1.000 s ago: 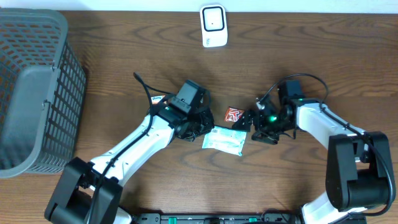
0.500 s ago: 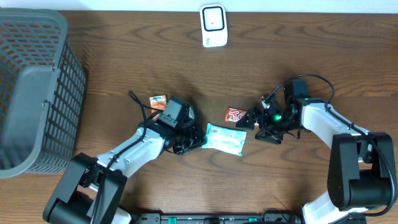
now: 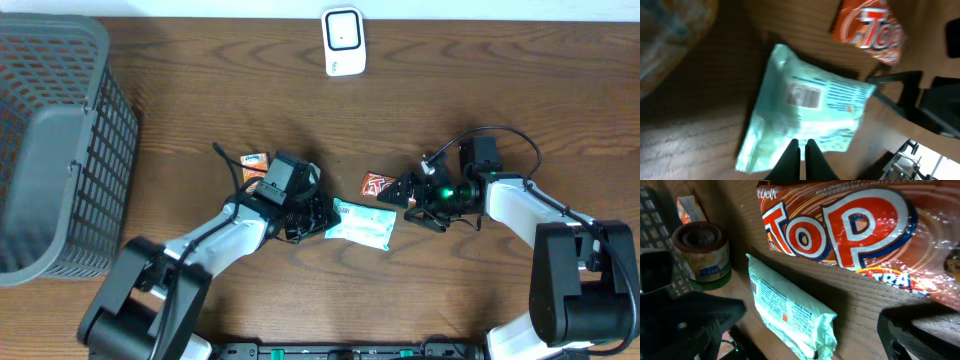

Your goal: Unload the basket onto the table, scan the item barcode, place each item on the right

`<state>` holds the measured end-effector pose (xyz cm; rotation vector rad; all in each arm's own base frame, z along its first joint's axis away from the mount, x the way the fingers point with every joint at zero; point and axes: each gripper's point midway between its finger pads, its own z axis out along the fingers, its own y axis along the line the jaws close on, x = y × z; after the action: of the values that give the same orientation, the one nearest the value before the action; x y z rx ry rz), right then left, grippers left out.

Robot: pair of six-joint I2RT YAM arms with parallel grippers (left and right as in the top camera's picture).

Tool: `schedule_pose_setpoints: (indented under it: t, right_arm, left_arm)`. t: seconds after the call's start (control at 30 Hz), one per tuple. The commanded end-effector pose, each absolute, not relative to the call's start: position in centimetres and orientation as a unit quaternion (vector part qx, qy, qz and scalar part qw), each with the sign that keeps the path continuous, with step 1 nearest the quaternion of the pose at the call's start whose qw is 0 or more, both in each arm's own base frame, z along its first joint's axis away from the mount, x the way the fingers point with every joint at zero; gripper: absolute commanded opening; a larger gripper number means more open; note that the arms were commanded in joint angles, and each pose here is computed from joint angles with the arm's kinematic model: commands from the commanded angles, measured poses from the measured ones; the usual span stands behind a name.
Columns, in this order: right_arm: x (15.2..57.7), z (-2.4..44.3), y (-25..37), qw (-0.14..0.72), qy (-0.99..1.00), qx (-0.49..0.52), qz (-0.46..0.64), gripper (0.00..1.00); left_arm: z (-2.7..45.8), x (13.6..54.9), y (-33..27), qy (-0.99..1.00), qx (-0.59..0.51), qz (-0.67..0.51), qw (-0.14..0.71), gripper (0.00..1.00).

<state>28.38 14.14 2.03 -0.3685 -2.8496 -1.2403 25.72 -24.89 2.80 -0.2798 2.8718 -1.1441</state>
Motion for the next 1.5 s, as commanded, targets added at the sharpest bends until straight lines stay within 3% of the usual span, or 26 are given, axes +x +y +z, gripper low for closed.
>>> schedule_pose_setpoints:
  t: [0.0,0.43,0.63,0.87,1.07,1.2,1.47]
  right_arm:
    - [24.4,-3.9,11.1,0.065,-0.944,-0.165,-0.280,0.99]
    - [19.4,-5.3,11.2,0.126,-0.941,-0.172,-0.264,0.99]
    - [19.2,-5.6,11.1,0.124,-0.941,-0.171,-0.264,0.99]
    - [19.8,-5.6,11.2,0.110,-0.943,-0.167,-0.268,0.99]
    - [19.9,-5.7,11.2,0.109,-0.943,-0.167,-0.268,0.99]
    - [19.9,-5.6,11.2,0.109,-0.943,-0.167,-0.268,0.99]
    - [20.0,-5.7,11.2,0.106,-0.943,-0.166,-0.269,0.99]
  left_arm:
    - [0.8,24.8,-25.2,0.922,-0.098,-0.373,-0.026,0.07]
    - [-2.5,23.6,-25.5,0.919,-0.111,-0.369,-0.080,0.07]
    - [-3.1,22.2,-24.3,0.923,-0.131,-0.344,-0.112,0.07]
    - [1.2,26.7,-23.0,0.935,-0.092,-0.342,0.032,0.07]
    - [7.0,31.4,-16.9,0.924,-0.121,-0.322,0.169,0.07]
    - [9.3,31.6,-14.0,0.913,-0.155,-0.327,0.190,0.07]
    - [12.4,27.6,-18.0,0.909,-0.089,-0.373,0.163,0.07]
